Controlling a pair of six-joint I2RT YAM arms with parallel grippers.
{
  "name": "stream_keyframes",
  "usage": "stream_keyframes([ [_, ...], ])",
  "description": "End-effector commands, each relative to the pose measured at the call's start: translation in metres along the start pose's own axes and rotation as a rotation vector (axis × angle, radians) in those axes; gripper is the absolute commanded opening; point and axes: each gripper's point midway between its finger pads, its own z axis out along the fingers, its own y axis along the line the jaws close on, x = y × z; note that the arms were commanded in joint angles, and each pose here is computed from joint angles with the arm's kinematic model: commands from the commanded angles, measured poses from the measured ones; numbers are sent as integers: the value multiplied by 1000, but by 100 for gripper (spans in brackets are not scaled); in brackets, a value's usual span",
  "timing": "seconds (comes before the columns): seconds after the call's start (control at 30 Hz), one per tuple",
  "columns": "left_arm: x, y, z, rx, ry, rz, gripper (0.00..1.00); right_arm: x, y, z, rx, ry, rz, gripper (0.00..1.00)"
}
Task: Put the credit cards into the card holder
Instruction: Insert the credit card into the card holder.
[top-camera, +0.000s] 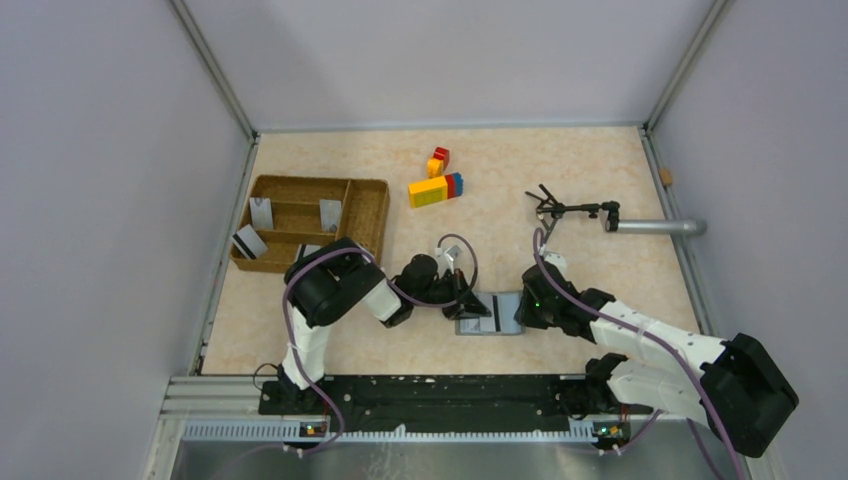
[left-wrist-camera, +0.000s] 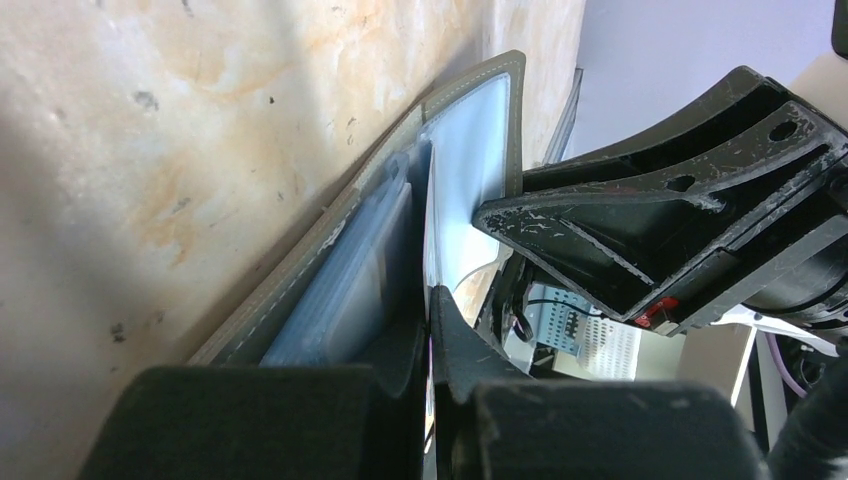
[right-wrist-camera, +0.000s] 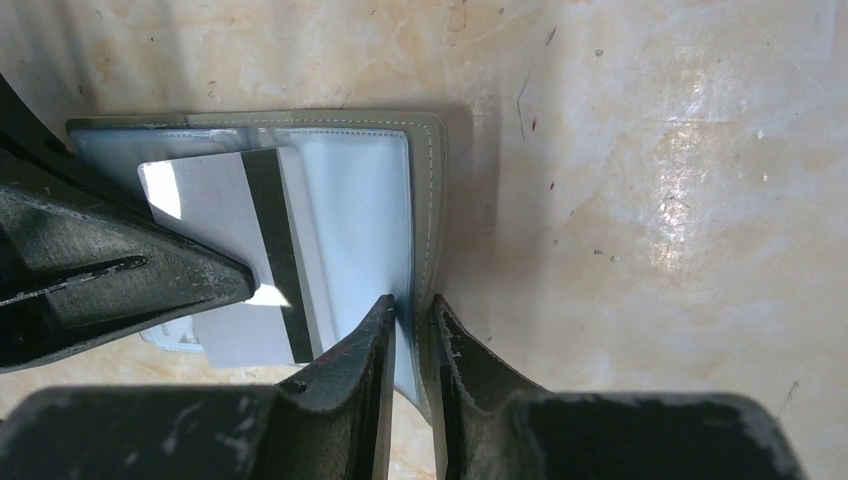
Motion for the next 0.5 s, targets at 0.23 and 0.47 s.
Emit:
stream_keyframes([
  [0.23, 7, 31, 10, -83, 15, -31, 0, -7, 5, -1, -19, -25, 10, 16],
  [0.47, 7, 36, 13, -132, 23, -25, 5, -7, 4, -2, -14, -28, 13, 12],
])
